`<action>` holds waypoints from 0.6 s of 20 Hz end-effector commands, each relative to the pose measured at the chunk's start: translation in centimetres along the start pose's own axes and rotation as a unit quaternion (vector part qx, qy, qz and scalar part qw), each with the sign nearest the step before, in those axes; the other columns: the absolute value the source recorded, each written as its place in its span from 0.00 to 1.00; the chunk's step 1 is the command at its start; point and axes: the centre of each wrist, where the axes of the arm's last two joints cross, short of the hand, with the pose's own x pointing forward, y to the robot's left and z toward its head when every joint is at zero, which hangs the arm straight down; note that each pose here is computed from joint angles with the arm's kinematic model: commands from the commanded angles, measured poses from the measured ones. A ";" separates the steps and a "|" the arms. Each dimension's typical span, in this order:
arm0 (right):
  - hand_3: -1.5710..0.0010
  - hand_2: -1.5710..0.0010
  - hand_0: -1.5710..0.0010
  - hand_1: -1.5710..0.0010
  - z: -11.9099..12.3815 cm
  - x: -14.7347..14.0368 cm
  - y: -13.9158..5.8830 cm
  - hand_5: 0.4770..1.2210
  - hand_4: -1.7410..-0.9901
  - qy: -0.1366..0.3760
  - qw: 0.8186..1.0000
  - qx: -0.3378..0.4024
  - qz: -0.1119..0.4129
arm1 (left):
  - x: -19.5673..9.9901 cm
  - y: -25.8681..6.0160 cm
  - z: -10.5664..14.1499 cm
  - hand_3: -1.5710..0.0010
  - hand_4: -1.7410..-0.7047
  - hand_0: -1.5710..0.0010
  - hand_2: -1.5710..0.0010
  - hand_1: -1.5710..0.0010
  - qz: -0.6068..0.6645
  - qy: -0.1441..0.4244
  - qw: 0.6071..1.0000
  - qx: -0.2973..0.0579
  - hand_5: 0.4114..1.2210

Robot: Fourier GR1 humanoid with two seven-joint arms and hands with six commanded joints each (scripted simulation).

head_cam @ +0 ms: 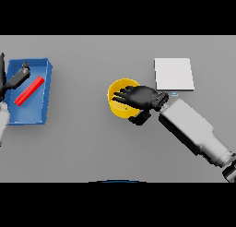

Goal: Pick up the red beaker and tilt it to pour out 1 green nut into yellow bowl. Pick up the yellow bowl and place it on the metallic measuring scale.

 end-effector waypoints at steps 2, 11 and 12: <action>1.00 1.00 1.00 1.00 -0.3 -0.3 0.0 0.35 0.63 0.001 1.000 0.015 -0.005 | -0.3 0.0 0.1 1.00 0.96 1.00 1.00 1.00 0.002 0.007 1.000 -0.002 0.35; 0.80 0.61 0.57 0.58 -1.0 -0.4 0.2 0.67 0.46 0.010 0.998 0.052 -0.031 | -0.1 0.4 -0.2 1.00 0.95 1.00 1.00 1.00 0.004 0.007 1.000 0.002 0.36; 0.75 0.49 0.46 0.47 -0.9 -0.4 0.4 0.74 0.37 0.002 0.998 0.050 -0.038 | -0.4 0.5 -0.2 1.00 0.95 1.00 1.00 1.00 0.002 0.004 1.000 0.001 0.36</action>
